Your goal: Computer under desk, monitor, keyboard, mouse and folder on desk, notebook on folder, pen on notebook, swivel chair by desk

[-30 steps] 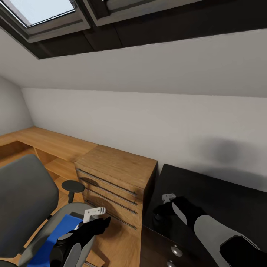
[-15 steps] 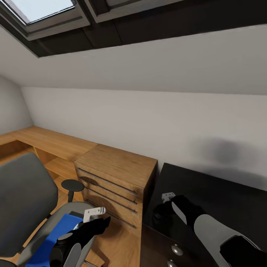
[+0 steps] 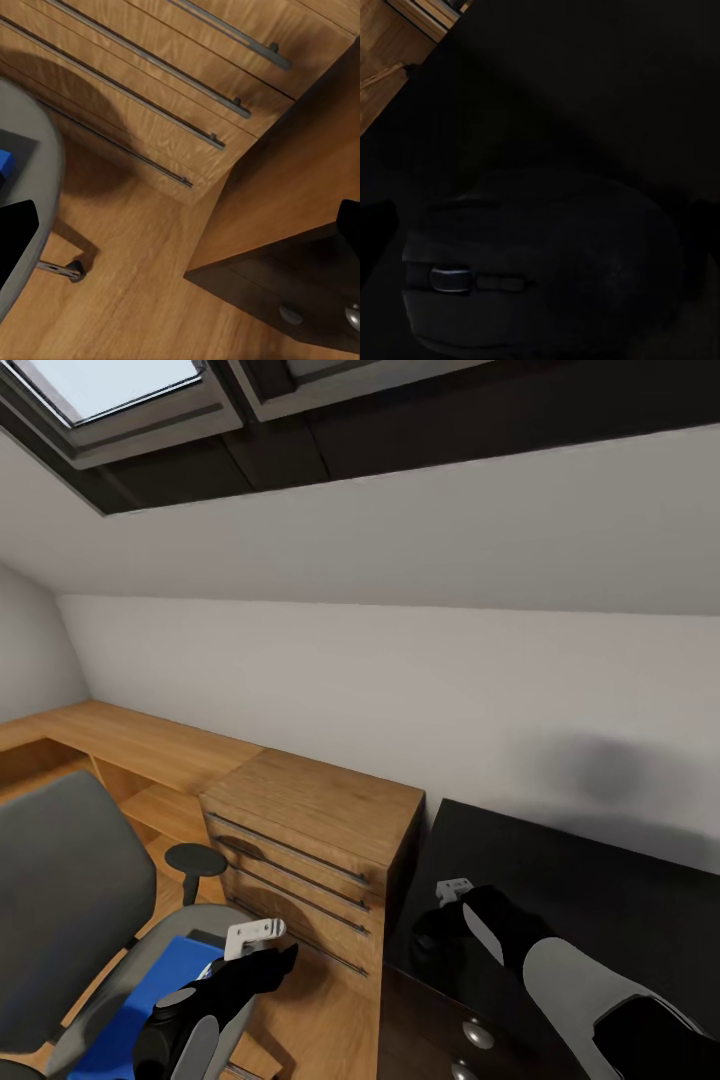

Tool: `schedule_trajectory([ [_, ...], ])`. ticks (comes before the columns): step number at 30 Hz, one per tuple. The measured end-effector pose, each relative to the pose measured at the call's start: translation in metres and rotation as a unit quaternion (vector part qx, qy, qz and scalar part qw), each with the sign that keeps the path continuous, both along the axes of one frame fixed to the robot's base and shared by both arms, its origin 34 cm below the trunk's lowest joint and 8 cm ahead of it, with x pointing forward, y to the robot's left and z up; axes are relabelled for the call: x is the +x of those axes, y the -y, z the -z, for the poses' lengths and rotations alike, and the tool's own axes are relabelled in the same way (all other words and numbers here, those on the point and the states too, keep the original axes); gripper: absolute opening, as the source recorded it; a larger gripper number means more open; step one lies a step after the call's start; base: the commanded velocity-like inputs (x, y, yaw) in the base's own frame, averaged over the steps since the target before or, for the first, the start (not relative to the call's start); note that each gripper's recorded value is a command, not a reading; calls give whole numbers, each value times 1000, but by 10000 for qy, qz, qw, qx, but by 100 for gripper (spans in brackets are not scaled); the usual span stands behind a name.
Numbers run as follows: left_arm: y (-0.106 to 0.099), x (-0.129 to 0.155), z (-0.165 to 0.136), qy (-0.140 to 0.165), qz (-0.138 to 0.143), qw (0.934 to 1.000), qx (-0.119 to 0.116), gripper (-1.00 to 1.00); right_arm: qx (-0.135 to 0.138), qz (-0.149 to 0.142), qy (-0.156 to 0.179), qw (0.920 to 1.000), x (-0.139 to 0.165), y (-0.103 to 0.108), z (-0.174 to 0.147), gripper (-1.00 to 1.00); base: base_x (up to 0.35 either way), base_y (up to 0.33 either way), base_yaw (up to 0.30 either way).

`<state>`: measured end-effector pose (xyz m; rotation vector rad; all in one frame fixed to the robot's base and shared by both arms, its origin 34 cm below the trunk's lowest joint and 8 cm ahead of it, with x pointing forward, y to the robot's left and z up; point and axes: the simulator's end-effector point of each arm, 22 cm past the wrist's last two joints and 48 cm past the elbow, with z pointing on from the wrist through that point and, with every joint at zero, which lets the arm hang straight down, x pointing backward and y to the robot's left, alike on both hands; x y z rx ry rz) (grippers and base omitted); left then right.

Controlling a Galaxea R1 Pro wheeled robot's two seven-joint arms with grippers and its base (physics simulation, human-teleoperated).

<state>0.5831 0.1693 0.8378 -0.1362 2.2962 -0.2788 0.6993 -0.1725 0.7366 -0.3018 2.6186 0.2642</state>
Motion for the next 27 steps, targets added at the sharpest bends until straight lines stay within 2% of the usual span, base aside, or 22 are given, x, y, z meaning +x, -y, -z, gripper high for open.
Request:
schedule_trajectory([
  [7,0,0,0,-1,2,10000,-4,100,1,0,0,10000,0,0,0,100,0,0,0],
  [8,0,0,0,-1,1,10000,-5,100,-1,0,0,10000,0,0,0,-100,0,0,0],
  [27,0,0,0,2,-1,10000,-6,100,58,25,-3,10000,0,-1,-1,-100,0,0,0],
])
